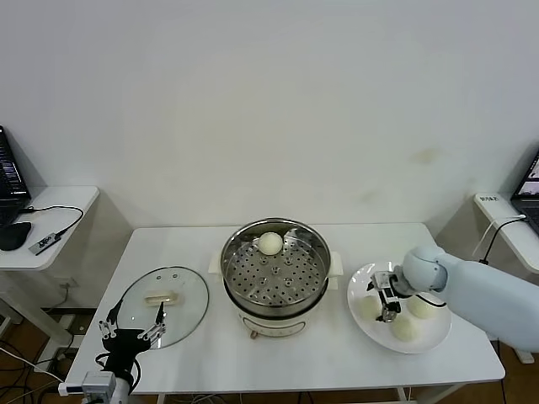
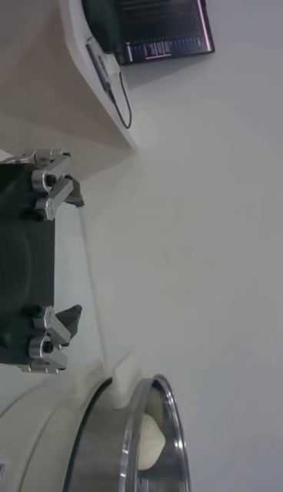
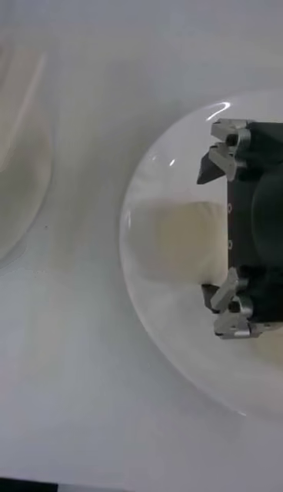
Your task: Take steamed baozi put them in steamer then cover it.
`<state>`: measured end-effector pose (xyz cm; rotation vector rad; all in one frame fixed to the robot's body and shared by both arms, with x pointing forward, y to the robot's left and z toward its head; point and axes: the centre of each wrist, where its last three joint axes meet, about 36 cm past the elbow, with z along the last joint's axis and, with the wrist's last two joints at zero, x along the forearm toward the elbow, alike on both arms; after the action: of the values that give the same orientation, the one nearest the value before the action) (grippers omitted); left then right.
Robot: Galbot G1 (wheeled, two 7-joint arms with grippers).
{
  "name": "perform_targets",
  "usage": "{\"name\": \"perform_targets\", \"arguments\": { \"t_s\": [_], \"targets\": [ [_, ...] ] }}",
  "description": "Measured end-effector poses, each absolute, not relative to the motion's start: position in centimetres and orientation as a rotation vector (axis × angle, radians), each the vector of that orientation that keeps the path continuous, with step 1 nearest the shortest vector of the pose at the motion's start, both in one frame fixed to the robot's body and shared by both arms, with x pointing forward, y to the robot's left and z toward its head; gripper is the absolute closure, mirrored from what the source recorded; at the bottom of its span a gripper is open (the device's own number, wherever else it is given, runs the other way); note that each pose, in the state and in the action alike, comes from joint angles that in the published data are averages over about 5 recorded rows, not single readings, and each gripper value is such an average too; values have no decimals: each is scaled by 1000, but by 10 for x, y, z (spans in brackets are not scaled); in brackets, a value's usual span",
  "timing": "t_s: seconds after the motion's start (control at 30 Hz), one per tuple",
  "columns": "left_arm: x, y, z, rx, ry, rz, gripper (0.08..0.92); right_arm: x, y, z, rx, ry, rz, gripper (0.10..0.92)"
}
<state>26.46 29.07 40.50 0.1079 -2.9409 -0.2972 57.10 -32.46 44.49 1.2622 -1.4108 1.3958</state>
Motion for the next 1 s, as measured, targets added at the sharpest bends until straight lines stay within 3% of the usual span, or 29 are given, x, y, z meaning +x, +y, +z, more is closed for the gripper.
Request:
{"name": "perform_targets", "arguments": {
  "t_s": [0.3,0.67,1.0],
  "targets": [
    [265,289,405,106,-2943,-292,177,574,-327,452,1265,-1404,1384,393],
    [267,289,407,100,-2950,-300,177,587,-340,505,1267,-1411,1384,404],
    [270,287,412,69,-2964,-303,177,602,-331,604,1258,-1492,1428,397]
  ]
}}
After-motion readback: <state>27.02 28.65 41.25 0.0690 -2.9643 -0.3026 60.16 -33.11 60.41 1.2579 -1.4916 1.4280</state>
